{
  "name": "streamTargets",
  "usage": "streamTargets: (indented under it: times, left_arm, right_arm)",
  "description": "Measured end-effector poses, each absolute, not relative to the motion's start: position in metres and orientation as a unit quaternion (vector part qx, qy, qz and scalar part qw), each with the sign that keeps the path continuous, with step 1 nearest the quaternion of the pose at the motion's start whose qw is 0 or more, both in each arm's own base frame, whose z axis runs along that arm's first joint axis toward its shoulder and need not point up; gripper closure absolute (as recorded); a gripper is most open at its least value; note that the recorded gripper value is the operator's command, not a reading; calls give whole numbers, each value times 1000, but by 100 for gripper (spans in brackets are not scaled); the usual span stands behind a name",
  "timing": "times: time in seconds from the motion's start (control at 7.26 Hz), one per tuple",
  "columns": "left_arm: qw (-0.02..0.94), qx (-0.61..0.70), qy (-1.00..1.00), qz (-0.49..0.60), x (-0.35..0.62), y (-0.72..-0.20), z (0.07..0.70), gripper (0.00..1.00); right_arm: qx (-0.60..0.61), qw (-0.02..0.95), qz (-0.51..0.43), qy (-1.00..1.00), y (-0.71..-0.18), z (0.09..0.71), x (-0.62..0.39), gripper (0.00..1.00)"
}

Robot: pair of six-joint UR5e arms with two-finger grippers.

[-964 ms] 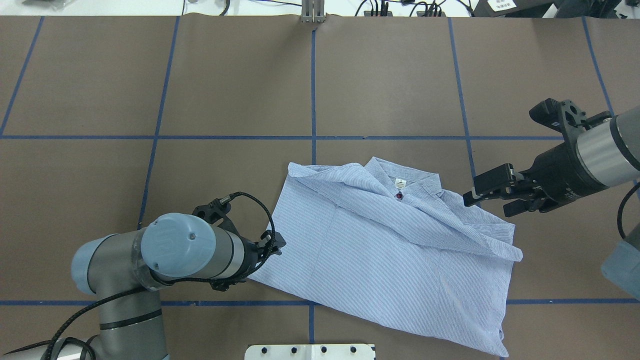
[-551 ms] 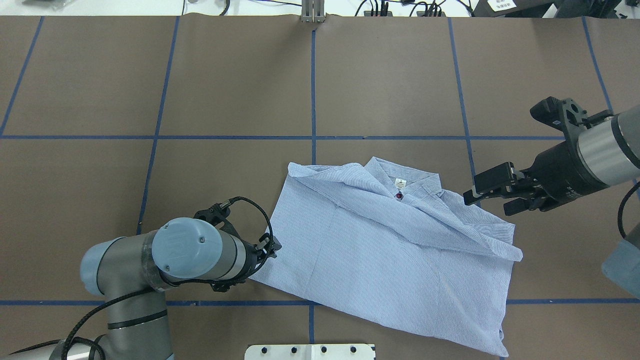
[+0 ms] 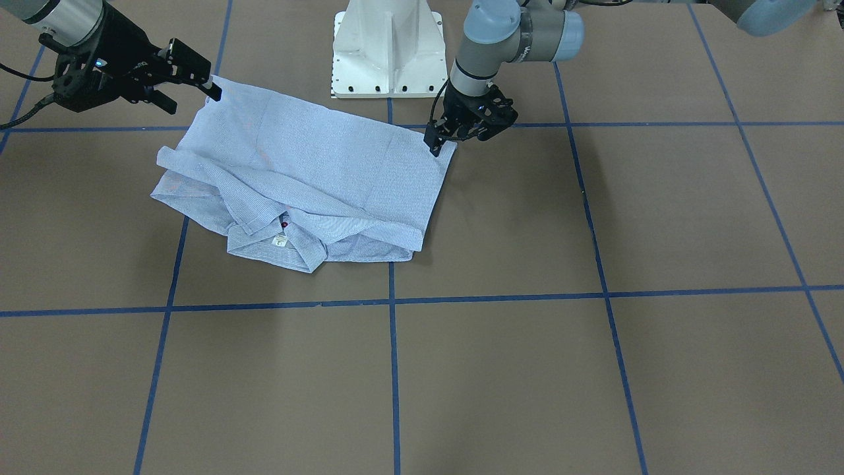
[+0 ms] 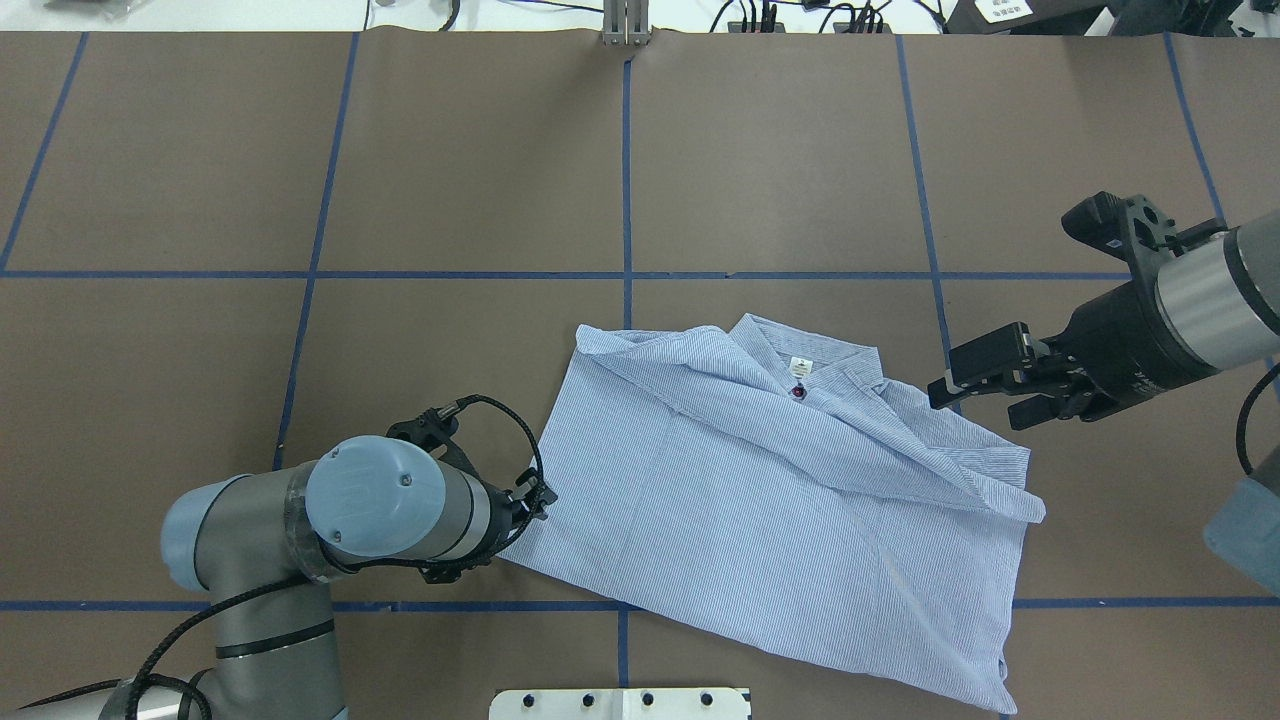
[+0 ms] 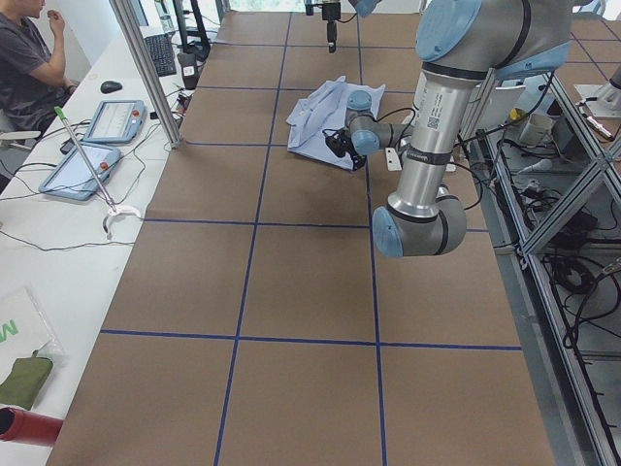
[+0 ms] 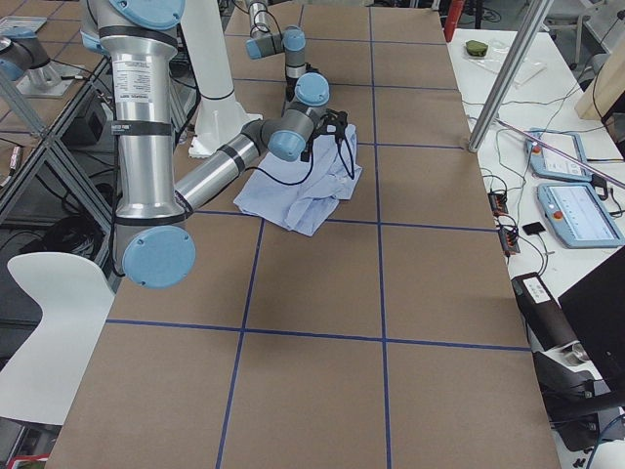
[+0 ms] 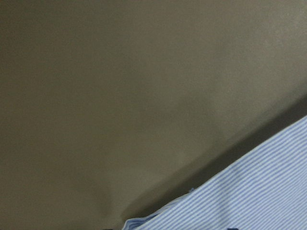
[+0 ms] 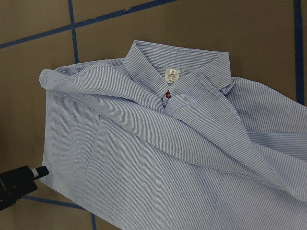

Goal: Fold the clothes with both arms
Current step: 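Grasp the shirt corner with the left gripper while right gripper releases and rises, then pull the shirt corner with the left gripper away from the robot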

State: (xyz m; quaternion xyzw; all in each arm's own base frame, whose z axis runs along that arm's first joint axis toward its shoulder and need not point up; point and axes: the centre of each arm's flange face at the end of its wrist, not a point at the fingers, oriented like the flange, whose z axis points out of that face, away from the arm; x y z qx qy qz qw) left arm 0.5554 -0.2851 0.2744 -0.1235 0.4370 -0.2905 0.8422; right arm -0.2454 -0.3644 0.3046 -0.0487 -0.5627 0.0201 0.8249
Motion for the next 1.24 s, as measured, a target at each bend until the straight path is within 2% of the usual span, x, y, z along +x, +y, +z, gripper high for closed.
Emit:
streamTargets:
  times: [0.14, 0.28, 0.55, 0.69, 1.24]
  left_arm:
    - [843, -123, 434, -292, 558, -286, 277, 38]
    - [844, -124, 432, -292, 559, -286, 279, 47]
    - [844, -124, 431, -293, 560, -286, 279, 90]
    - [844, -125, 431, -293, 561, -286, 279, 100]
    - [842, -137, 429, -297, 552, -284, 266, 100]
  right_arm:
    - [-49, 825, 20, -563, -365, 305, -245, 0]
    - [-49, 825, 21, -563, -365, 305, -245, 0]
    - [-48, 826, 23, -562, -366, 306, -245, 0]
    - [-48, 826, 24, -561, -366, 307, -244, 0]
    - [-47, 827, 30, -560, -370, 309, -240, 0]
